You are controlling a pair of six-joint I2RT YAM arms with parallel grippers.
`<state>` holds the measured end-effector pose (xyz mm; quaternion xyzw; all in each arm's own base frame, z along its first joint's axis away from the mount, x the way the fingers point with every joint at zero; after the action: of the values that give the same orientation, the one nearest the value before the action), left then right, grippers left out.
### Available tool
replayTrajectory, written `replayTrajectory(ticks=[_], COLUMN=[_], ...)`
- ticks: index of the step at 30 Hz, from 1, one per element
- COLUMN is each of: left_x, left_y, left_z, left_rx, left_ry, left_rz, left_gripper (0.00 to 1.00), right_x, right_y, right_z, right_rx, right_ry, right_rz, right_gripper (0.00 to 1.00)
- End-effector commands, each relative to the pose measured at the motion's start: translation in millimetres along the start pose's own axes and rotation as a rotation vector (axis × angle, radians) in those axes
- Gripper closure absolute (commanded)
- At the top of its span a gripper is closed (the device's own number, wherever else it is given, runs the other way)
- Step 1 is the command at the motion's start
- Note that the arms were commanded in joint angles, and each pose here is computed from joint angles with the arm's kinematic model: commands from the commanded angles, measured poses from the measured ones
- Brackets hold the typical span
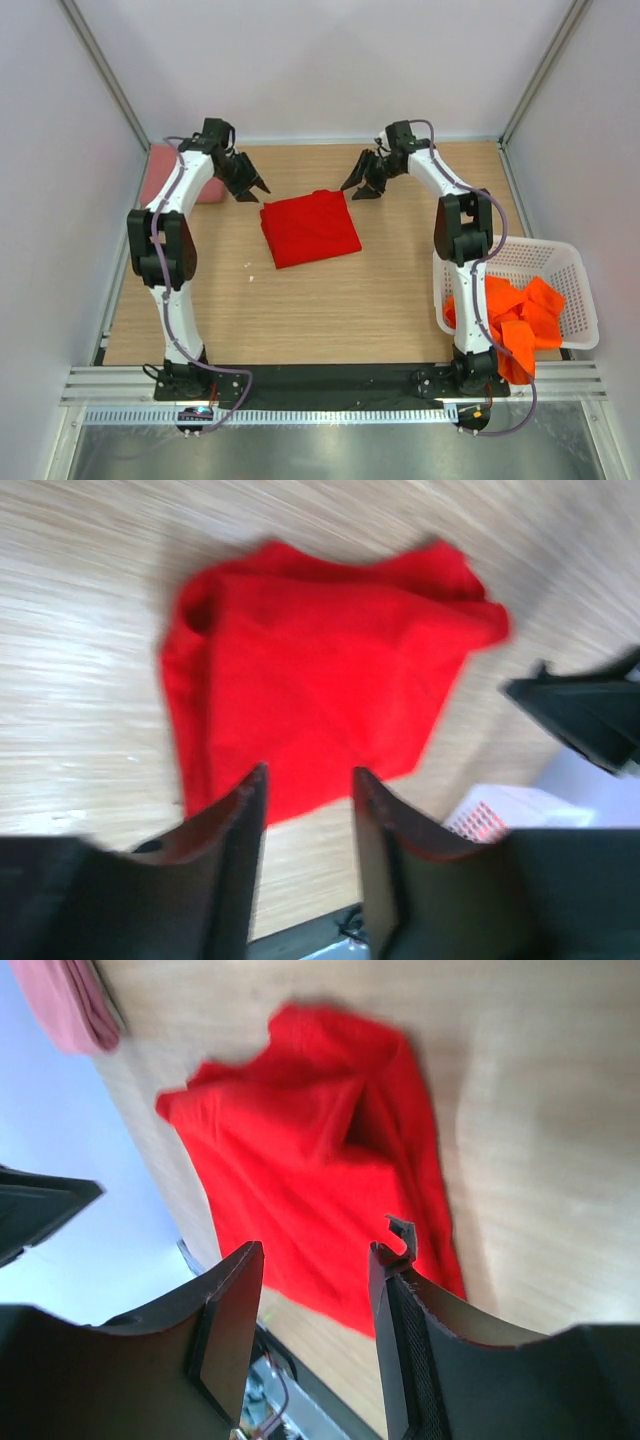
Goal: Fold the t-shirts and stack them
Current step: Fold the tshirt
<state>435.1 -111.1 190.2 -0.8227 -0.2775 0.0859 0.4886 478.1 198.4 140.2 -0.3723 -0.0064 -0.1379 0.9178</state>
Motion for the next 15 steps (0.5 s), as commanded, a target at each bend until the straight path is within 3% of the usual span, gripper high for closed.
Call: replayTrajectory(ticks=[1,4,7,11,15], left_x=[-24.3,-53.9,-71.6,-90.9,-100.8], left_y=[-29.0,-9.5,2.8,15.8,20.6], left_z=[-35.3,-35.5,-28.7,-0.6,19.7], left_rx=[-0.229,-0.257,-0.260,-0.178,-0.102], left_ry=[0.048,0.057,0.031,0.003,0.011], left_rz=[0.021,0.133,0.188,0.230,0.231], left_gripper=[0.63,0.79,0.87,0.93,0.94], right_x=[-27.0,-43.1,-52.5,-61.2,-69.1], right_y=[-23.8,-19.8,-16.1,-18.1,-19.6], right_z=[30.7,27.2,22.4,17.0,12.1], right_rx=[0.040,0.041,0.043,0.038,0.034], right_ry=[-0.103,-0.105,-0.095,-0.092,-0.087], right_rz=[0.036,0.082,0.111,0.122,0.137], right_gripper=[0.47,0.53,0.60,0.70,0.73])
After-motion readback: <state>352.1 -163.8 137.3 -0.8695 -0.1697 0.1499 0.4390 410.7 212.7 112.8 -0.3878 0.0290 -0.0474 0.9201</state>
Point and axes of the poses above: each gripper's point midway between its finger pads, its own y axis out along the fingers, its own z axis along the line the jaws close on, x = y × z, the point moved 7 cm from there along -y, back along the fingers, and after that the axes turned 2 degrees about -y, right-handed, at the moved point
